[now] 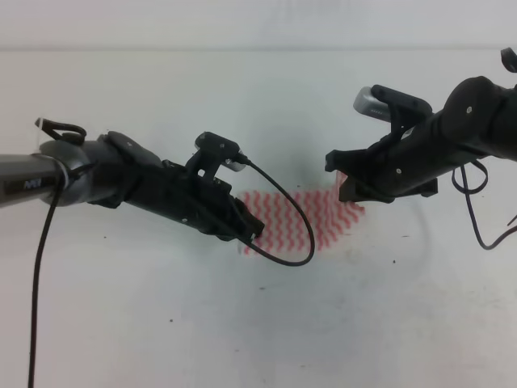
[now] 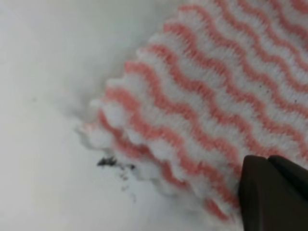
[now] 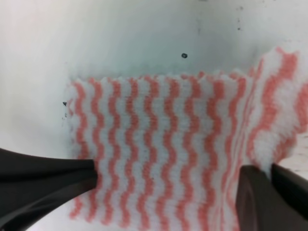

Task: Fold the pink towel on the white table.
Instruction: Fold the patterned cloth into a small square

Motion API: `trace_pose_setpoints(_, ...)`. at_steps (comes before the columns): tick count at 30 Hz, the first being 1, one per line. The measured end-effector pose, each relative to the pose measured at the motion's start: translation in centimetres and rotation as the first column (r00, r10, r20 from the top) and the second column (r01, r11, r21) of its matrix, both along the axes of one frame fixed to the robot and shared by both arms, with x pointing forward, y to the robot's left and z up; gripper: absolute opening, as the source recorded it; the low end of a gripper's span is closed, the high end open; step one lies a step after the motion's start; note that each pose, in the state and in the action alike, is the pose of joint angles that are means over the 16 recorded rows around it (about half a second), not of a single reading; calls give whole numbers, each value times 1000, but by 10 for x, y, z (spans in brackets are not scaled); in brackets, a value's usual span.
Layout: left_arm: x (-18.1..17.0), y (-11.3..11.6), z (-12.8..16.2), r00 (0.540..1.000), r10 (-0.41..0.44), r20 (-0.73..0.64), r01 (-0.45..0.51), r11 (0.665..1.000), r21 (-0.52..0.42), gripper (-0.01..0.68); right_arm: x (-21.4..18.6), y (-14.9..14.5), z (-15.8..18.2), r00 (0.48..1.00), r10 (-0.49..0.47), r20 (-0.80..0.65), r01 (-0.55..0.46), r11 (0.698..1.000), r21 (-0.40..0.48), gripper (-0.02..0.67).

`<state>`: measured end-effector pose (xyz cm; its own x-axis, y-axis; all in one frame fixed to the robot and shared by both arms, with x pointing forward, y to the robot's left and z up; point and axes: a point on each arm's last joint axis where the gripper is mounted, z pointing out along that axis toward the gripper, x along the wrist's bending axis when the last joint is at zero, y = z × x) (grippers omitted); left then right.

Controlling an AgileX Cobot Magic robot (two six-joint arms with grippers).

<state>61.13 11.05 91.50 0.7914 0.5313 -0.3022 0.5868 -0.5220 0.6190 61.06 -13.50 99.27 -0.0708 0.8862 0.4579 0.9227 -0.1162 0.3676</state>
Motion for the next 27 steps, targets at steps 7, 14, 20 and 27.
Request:
trace_pose_setpoints(7, 0, -1, -6, 1000, -1, -19, 1, 1000, -2, -5, 0, 1, 0, 1000, -3, -4, 3, 1000, 11, -17)
trace_pose_setpoints(14, 0, -1, -6, 1000, -4, -19, 4, 1000, -5, -5, -2, 7, 1, 1000, 8, -1, -8, 1000, 21, -17)
trace_pose_setpoints(20, 0, -1, -6, 1000, -7, -16, 7, 1000, -5, -5, -3, 15, 3, 999, 30, 13, -30, 999, 28, -17)
trace_pose_setpoints(27, 0, -1, -6, 1000, -10, -15, 10, 1000, -3, -5, -2, 27, 7, 998, 60, 29, -61, 998, 35, -17)
